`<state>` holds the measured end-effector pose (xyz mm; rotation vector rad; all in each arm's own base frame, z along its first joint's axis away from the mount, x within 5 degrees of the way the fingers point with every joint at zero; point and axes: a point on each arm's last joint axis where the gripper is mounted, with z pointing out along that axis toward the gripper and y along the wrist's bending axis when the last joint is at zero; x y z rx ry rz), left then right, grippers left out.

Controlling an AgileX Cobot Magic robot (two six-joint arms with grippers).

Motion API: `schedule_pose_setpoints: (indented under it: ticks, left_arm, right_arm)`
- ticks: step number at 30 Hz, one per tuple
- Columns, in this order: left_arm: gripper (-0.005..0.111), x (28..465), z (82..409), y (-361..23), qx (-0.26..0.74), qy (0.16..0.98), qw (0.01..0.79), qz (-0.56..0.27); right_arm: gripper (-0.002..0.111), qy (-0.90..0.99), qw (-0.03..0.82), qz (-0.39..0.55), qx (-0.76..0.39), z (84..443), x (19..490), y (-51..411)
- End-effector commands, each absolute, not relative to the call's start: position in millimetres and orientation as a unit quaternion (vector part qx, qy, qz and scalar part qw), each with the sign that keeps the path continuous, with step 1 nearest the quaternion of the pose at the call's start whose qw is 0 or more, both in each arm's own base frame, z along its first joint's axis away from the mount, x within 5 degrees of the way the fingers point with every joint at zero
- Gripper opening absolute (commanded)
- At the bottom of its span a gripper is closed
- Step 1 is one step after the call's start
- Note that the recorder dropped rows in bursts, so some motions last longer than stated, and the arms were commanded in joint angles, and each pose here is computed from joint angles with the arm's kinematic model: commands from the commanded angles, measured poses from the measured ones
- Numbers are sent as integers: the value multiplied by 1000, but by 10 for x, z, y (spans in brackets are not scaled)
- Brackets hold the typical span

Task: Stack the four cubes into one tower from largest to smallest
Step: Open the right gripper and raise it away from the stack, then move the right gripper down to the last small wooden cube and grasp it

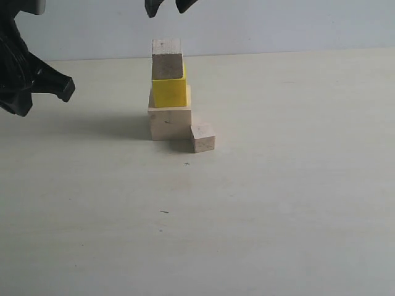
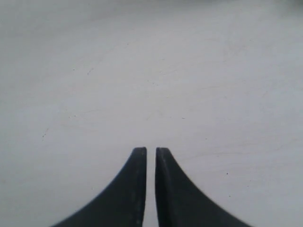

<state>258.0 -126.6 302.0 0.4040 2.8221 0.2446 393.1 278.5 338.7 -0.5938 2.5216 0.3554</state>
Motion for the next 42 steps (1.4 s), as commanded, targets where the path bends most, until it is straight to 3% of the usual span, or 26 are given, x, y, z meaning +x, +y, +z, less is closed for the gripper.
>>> schedule_pose_setpoints:
  ticks: [1,2,6,10,18,26,30,35,42]
  left_arm:
    - [10,2564,3038,-1257,134,977,144,80]
    - [10,2564,3038,-1257,134,977,144,80]
    - [10,2578,3042,-1259,136,976,151,81]
    - [10,2594,3047,-1261,138,974,161,81]
    - [10,2601,3049,-1266,138,973,165,79]
    - [10,2603,3049,-1269,136,974,166,77]
    - [10,2608,3051,-1273,136,973,169,75]
    - [10,2608,3051,-1273,136,973,169,75]
    - [10,2611,3050,-1294,135,974,173,64]
  right_arm:
    - [7,912,308,96,-253,3678,3915,2575]
    - [0,912,312,93,-248,3710,3930,2522]
    - [0,926,305,90,-202,3735,4019,2199]
    - [0,949,232,69,-203,3381,3888,2126]
    - [0,953,220,72,-193,3030,3541,1944]
    - [0,960,196,136,-149,2380,3093,1816]
    - [0,967,173,158,-104,1950,2988,1795]
    - [0,973,148,151,-89,1660,2982,1792]
    - [19,960,177,167,-135,1617,2973,1968]
